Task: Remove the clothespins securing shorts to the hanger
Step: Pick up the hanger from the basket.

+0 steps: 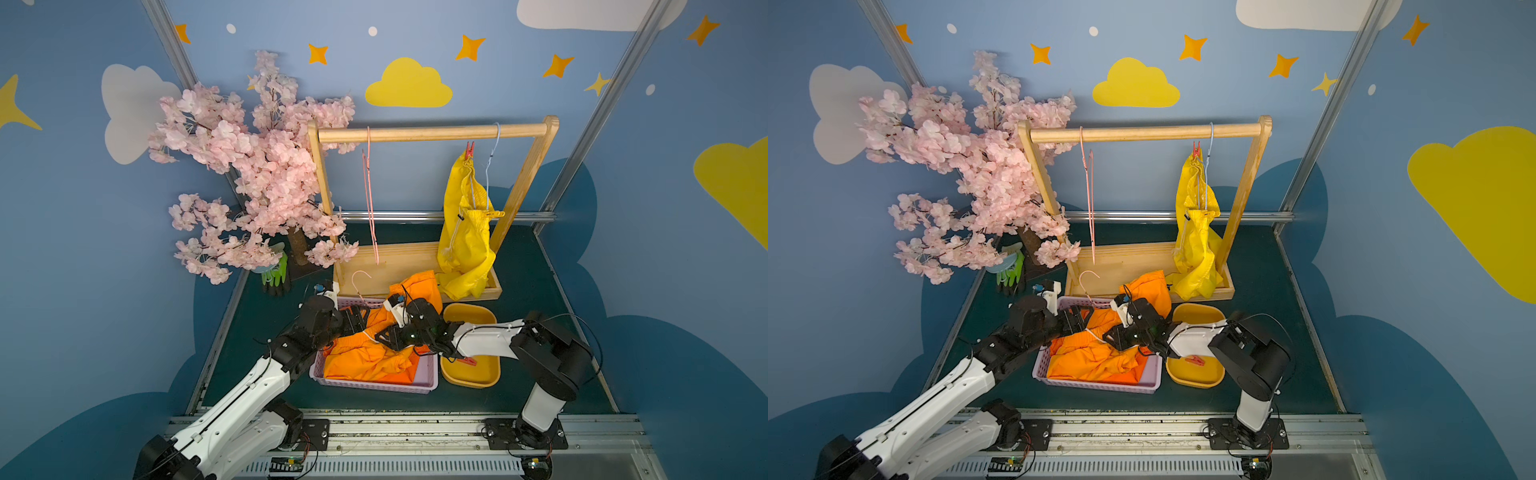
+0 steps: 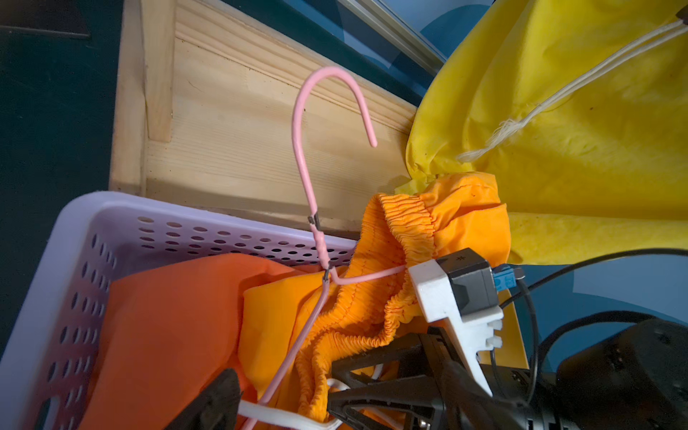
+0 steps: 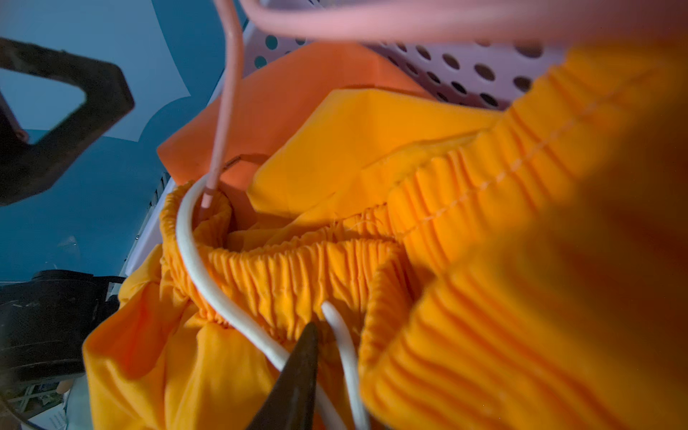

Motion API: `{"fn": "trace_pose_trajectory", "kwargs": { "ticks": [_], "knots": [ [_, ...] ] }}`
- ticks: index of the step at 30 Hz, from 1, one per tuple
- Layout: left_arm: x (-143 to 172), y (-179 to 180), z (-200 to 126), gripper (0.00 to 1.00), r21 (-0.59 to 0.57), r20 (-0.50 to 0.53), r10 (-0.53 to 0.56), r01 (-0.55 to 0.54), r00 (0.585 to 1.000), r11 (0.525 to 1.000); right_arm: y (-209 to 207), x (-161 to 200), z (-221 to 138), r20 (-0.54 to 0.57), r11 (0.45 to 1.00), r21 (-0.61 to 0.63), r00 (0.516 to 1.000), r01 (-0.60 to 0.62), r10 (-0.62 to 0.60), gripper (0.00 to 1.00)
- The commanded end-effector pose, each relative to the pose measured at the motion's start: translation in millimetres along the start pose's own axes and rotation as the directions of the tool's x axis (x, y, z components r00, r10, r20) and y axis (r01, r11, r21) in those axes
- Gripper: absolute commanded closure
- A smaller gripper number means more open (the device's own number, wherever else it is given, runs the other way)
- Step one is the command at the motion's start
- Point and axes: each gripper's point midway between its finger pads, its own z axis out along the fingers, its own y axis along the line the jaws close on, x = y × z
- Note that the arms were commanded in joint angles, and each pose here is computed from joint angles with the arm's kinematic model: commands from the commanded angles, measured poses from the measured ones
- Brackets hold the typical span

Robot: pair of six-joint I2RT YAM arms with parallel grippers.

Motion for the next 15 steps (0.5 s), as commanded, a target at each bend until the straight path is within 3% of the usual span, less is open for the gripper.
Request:
{"fn": "trace_pose_trajectory", "kwargs": {
  "ticks": [1, 10, 15],
  "knots": [
    [-11.5, -6.2, 5.4, 0.15, 0.004, 0.012, -0.004, 0.004, 1.0, 1.0, -26.7, 40.1, 4.3, -0.116, 0.995, 0.074, 0.99, -0.067, 0.075, 0.69],
    [-16.6, -3.4, 41.0, 0.2, -0.02, 0.002, -0.037, 0.037, 0.999, 0.999, -28.5, 42.5, -0.2, -0.107, 0.995, 0.077, 0.991, -0.066, 0.074, 0.69],
    [-34.5, -2.2, 51.0, 0.36, -0.005, 0.117, -0.052, 0.053, 0.992, 0.999, -24.9, 41.8, -1.9, -0.098, 0.996, 0.065, 0.993, -0.054, 0.06, 0.68]
  ]
}}
